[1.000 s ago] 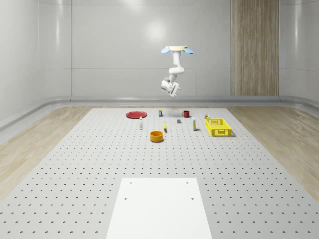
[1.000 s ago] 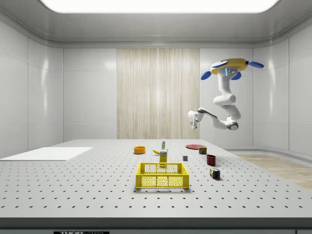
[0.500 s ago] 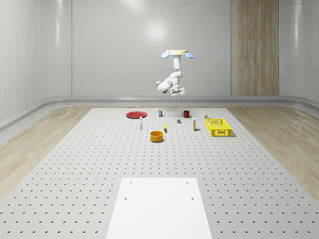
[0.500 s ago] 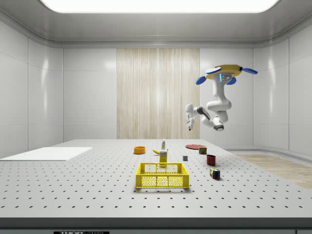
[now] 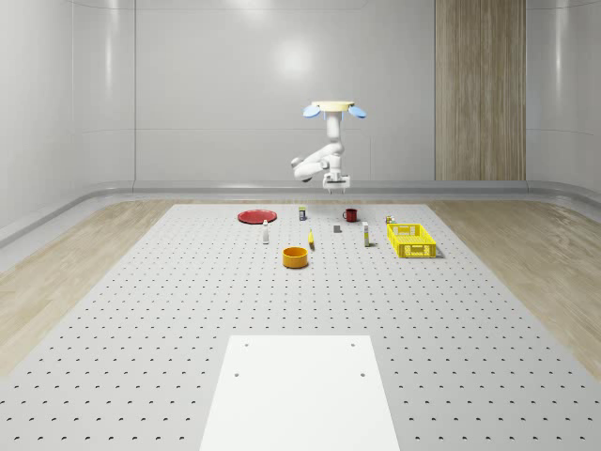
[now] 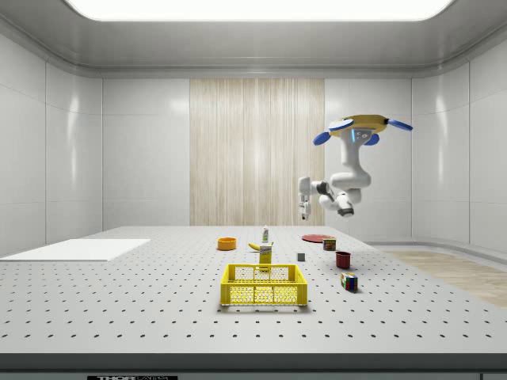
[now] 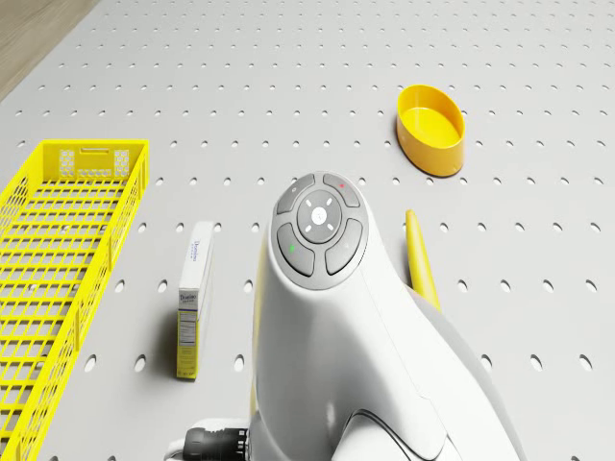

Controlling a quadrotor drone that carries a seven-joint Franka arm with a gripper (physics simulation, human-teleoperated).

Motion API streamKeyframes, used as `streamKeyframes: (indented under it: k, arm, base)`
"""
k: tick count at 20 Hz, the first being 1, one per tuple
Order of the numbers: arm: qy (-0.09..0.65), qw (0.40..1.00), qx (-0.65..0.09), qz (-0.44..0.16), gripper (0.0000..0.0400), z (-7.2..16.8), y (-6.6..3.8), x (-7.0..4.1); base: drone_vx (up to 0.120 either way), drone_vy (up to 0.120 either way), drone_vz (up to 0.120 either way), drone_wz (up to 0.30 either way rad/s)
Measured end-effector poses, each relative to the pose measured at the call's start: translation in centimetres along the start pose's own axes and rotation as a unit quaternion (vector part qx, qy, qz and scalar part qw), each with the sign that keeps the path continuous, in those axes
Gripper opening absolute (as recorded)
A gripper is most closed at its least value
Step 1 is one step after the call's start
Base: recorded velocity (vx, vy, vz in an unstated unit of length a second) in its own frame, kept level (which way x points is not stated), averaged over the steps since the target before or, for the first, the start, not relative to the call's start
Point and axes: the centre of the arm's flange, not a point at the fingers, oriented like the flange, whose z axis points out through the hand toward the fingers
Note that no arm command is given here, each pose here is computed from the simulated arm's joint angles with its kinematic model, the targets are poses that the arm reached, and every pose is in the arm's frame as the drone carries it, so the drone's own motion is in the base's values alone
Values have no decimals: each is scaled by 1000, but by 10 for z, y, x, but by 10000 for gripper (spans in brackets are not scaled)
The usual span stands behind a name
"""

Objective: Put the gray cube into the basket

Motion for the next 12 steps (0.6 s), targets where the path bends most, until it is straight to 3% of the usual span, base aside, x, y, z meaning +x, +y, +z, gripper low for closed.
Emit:
streamKeyframes:
  k: [4, 12]
  arm:
    - [5, 1000, -5, 0, 400, 0, -1, -1]
    - [9, 1000, -8, 0, 400, 0, -2, -2]
  base:
    - [80, -30, -20, 0]
    - [0, 0, -120, 0]
